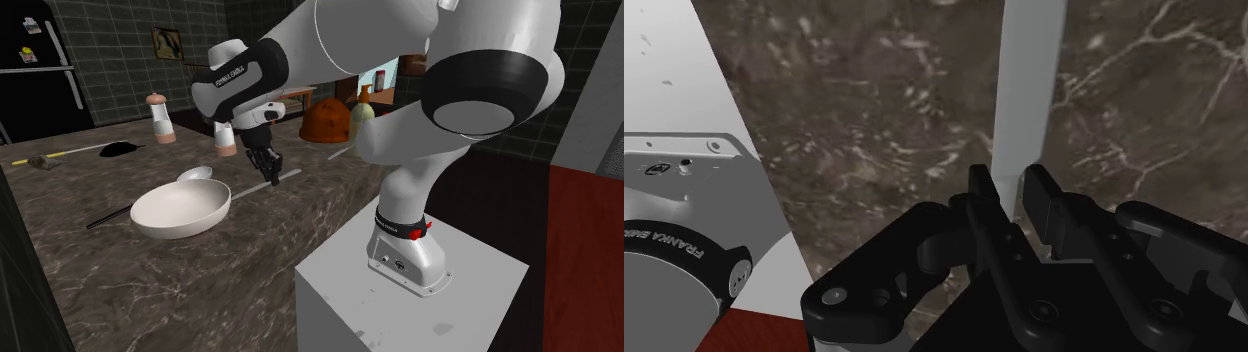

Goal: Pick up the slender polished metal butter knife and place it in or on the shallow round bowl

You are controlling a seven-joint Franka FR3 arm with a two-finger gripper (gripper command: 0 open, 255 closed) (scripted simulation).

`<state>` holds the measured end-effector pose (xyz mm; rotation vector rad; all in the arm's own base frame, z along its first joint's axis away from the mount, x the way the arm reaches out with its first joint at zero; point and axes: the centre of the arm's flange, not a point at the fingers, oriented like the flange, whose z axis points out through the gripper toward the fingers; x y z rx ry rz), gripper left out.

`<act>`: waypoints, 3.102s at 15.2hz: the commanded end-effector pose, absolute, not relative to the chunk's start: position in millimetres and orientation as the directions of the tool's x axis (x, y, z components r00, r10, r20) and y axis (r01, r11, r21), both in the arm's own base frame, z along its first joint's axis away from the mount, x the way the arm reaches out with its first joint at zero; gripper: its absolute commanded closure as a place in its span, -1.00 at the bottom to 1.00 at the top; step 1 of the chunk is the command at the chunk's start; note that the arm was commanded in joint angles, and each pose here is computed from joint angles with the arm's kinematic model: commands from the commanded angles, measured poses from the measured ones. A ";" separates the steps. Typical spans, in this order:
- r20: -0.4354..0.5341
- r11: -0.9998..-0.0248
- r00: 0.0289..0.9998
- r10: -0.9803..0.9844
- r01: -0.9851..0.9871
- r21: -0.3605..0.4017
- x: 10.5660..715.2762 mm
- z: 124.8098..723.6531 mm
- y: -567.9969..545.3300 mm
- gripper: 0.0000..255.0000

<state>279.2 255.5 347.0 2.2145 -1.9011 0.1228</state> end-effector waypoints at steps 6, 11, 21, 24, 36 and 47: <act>0.206 -0.139 0.160 -0.966 -0.984 0.113 279.1 384.1 254.6 1.00; 0.206 -0.139 0.160 -0.966 -0.984 0.113 279.1 410.5 254.6 1.00; 0.206 -0.139 0.160 -0.966 -0.984 0.113 279.1 463.3 254.6 1.00; 0.206 -0.139 0.160 -0.966 -0.984 0.113 275.5 466.7 280.7 1.00; 0.206 -0.139 0.160 -0.966 -0.984 0.113 254.4 474.2 437.5 1.00; 0.206 -0.139 0.160 -0.966 -0.984 0.113 248.9 433.9 478.3 1.00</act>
